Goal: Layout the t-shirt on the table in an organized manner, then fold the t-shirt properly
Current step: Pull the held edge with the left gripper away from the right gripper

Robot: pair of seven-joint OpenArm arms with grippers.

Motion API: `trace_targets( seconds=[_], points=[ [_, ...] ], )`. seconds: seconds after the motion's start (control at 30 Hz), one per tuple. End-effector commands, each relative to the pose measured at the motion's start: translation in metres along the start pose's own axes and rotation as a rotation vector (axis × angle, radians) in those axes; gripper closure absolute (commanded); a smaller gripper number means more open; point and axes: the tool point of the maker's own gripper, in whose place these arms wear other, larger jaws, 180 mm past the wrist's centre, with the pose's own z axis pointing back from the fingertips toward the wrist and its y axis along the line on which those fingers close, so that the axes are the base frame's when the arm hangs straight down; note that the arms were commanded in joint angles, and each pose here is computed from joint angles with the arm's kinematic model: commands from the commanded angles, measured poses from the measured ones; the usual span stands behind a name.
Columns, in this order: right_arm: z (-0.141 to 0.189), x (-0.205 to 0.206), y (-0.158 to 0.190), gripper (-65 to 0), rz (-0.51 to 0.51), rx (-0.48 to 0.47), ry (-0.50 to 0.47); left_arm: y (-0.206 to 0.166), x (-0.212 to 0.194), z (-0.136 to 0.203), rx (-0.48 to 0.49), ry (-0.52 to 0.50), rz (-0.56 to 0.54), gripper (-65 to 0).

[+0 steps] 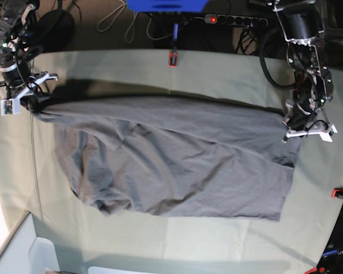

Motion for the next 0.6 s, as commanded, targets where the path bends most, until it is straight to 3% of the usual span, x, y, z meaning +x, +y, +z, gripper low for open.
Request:
trace_targets(
  seconds=[0.0, 0.07, 0.23, 0.47, 0.57],
  points=[
    [0.002, 0.015, -0.004, 0.0, 0.013, 0.002, -0.052, -0.007, 0.022, 0.002, -0.021, -0.054, -0.012, -9.4],
    [0.002, 0.015, -0.004, 0.0, 0.013, 0.002, -0.052, -0.007, 0.023, 0.003, -0.022, -0.057, -0.014, 0.0],
    [0.002, 0.015, -0.004, 0.0, 0.013, 0.002, -0.052, 0.003, 0.029, 0.009, -0.007, -0.080, 0.012, 0.0],
    [0.003, 0.015, -0.007, 0.0, 0.011, -0.005, -0.052, 0.040, 0.046, 0.047, 0.036, -0.179, 0.062, 0.0],
    [0.004, 0.013, -0.007, 0.0, 0.010, -0.006, -0.049, 0.053, 0.037, 0.052, 0.061, -0.172, 0.077, 0.0]
  ],
)
